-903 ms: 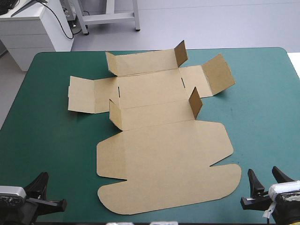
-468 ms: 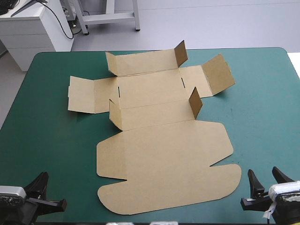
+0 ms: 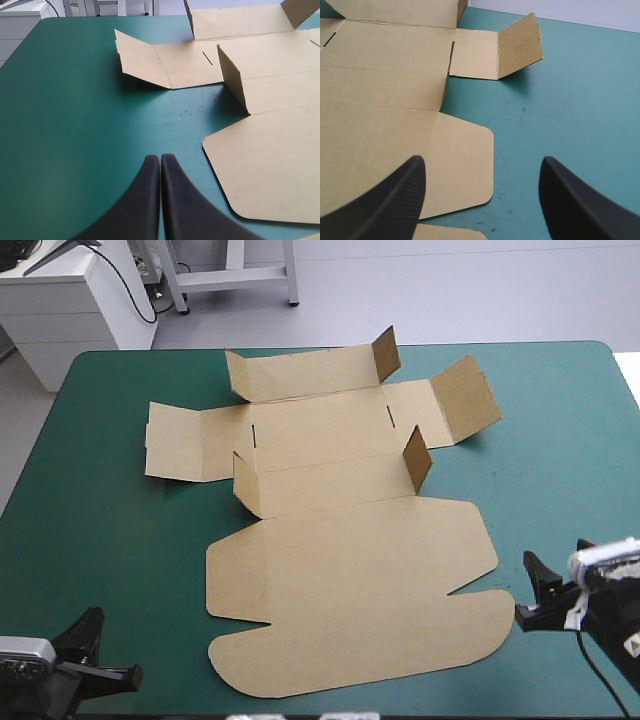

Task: Fold the box

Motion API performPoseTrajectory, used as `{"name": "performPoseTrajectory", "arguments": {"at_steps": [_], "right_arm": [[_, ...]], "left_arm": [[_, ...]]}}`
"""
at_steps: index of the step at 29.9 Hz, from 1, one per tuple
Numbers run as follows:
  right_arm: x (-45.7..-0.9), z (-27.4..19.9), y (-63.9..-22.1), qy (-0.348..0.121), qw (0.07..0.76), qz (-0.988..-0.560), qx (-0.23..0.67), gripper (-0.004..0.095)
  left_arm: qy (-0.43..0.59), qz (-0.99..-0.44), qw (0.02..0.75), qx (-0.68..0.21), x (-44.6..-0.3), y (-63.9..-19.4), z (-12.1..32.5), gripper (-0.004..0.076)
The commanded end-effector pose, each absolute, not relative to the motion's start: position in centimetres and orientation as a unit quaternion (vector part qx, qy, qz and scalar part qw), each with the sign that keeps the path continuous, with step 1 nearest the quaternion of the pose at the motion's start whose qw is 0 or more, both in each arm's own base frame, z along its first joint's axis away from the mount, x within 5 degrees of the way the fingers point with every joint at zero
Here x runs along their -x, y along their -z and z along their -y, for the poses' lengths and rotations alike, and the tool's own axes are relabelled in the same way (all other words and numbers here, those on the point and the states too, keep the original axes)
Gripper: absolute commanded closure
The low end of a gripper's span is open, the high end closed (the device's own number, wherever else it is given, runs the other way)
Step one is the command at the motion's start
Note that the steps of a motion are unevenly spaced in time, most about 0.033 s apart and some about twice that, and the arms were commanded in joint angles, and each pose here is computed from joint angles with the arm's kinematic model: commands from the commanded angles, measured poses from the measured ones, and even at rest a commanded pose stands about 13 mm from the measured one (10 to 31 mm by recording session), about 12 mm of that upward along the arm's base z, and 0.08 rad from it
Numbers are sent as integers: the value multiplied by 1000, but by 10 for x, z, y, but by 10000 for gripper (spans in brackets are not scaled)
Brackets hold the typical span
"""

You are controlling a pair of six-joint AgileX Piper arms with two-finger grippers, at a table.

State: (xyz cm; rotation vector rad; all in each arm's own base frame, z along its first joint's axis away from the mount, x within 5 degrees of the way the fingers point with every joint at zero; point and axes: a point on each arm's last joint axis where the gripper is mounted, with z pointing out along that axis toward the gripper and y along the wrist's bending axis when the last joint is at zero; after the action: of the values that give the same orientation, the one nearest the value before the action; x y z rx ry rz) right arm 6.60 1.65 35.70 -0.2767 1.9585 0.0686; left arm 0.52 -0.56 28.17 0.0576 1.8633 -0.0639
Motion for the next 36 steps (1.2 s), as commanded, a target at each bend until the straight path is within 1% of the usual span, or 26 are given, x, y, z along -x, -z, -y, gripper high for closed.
{"name": "performPoseTrajectory", "arguments": {"at_steps": [1, 6, 13, 18, 23, 32, 36], "right_arm": [[-94, -20, -383, -52, 558, -819, 125, 302], [-140, -26, -394, -94, 527, -834, 134, 302], [-205, -31, -403, -129, 493, -848, 145, 303], [-250, -51, -405, -148, 468, -853, 179, 303], [-293, -73, -403, -140, 437, -868, 188, 303], [-361, -89, -385, -158, 366, -896, 197, 303], [-386, -93, -368, -158, 328, -910, 197, 303]], "left_arm": [[34, -772, 635, -23, -3, -294, 6, 734], [34, -772, 635, -23, -3, -294, 6, 734], [36, -771, 635, -20, -3, -294, 6, 734], [35, -771, 635, -21, -3, -294, 6, 734], [35, -771, 635, -21, -3, -294, 6, 734], [35, -771, 635, -21, -3, -294, 6, 734], [35, -771, 635, -21, -3, -294, 6, 734]]}}
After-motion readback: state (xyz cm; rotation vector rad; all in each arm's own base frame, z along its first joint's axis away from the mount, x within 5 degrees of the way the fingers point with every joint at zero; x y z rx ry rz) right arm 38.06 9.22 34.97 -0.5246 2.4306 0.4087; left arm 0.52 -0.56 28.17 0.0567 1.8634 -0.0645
